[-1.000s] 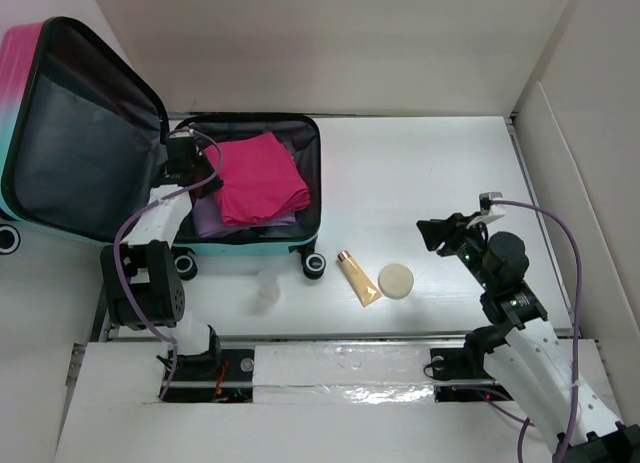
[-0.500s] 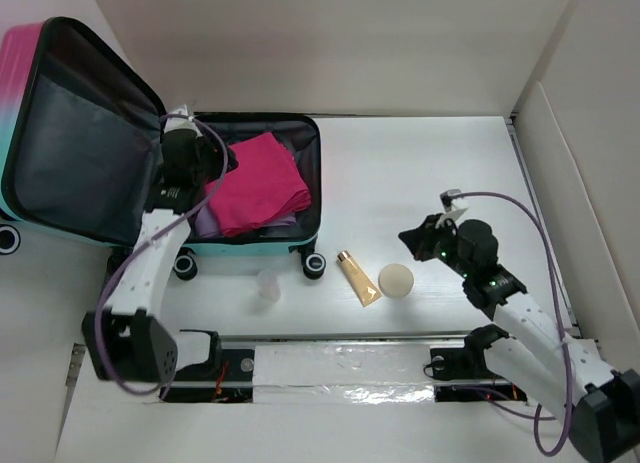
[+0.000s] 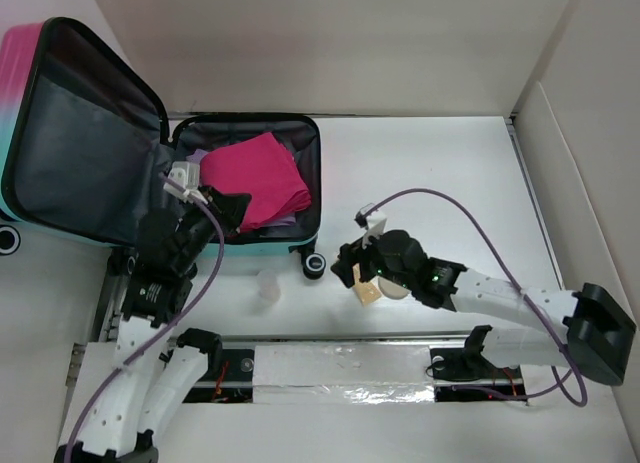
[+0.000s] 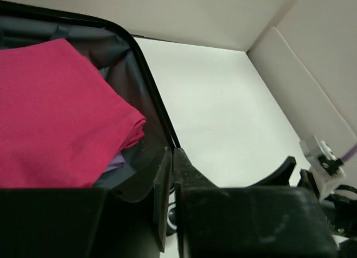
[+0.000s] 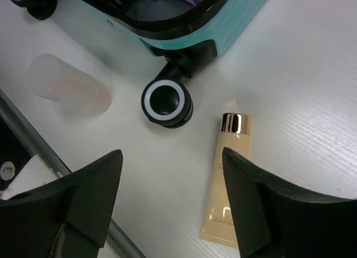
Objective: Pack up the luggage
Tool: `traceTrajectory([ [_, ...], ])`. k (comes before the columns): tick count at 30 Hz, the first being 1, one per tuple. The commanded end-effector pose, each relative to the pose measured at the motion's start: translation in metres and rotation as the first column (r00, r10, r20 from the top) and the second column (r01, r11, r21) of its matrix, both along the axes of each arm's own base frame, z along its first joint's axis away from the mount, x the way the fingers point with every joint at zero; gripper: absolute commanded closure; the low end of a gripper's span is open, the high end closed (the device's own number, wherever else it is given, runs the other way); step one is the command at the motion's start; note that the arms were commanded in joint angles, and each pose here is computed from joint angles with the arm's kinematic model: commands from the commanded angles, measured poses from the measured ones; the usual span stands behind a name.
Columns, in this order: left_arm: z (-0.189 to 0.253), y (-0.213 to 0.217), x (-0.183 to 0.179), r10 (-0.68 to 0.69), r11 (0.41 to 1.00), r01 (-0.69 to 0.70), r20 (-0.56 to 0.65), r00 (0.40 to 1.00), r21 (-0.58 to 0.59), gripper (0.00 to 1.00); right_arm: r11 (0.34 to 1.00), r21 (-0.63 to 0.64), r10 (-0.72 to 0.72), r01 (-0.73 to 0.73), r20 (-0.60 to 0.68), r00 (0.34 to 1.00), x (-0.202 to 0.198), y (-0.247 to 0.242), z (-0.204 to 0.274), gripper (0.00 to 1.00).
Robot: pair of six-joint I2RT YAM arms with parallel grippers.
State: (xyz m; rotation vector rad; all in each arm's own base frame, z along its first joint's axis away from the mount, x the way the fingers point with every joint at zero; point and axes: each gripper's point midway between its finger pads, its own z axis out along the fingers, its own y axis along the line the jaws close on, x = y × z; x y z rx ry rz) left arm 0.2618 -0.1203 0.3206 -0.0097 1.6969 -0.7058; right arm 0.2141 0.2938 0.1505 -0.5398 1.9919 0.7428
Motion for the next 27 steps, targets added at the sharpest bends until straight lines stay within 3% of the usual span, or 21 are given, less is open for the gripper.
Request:
traceTrajectory([
  [1,0.023,0.007,-0.025,0.019,1.0,-0.019,0.144,0.989,0.002,0.91,0.993,0.106,0.044,-0.051,0.073,0.996,-0.008,0.05,0.04,0.2],
  [2,0.028,0.015,-0.033,0.056,0.998,-0.054,0.185,0.981,-0.014,0.83,0.992,0.108,0.061,-0.07,0.079,0.995,-0.013,0.062,0.044,0.17],
  [3,0.034,0.016,-0.037,0.065,0.998,-0.061,0.207,0.976,-0.025,0.68,0.994,0.066,0.081,-0.086,0.071,0.994,-0.014,0.077,0.032,0.12],
  [5,0.044,0.025,-0.045,0.108,0.994,-0.099,0.244,0.964,-0.049,0.57,0.991,0.081,0.1,-0.109,0.103,0.99,-0.019,0.106,0.051,0.07],
  [6,0.046,0.025,-0.049,0.11,0.993,-0.1,0.249,0.962,-0.055,0.53,0.993,0.055,0.099,-0.105,0.092,0.991,-0.013,0.118,0.038,0.04],
  [9,0.047,0.026,-0.056,0.113,0.993,-0.102,0.251,0.961,-0.055,0.51,0.989,0.074,0.12,-0.129,0.112,0.986,-0.004,0.154,0.048,0.02],
  [10,0.043,0.027,-0.058,0.113,0.994,-0.105,0.244,0.963,-0.043,0.51,0.989,0.02,0.141,-0.143,0.086,0.986,-0.001,0.167,0.024,0.02],
  [14,0.045,0.035,-0.063,0.152,0.988,-0.143,0.254,0.955,-0.052,0.51,0.987,-0.059,0.151,-0.147,0.067,0.986,0.015,0.201,0.013,0.01],
  [27,0.051,0.037,-0.072,0.144,0.989,-0.129,0.284,0.948,-0.07,0.51,0.961,-0.257,0.117,-0.104,0.036,0.993,-0.005,0.2,-0.042,0.07],
])
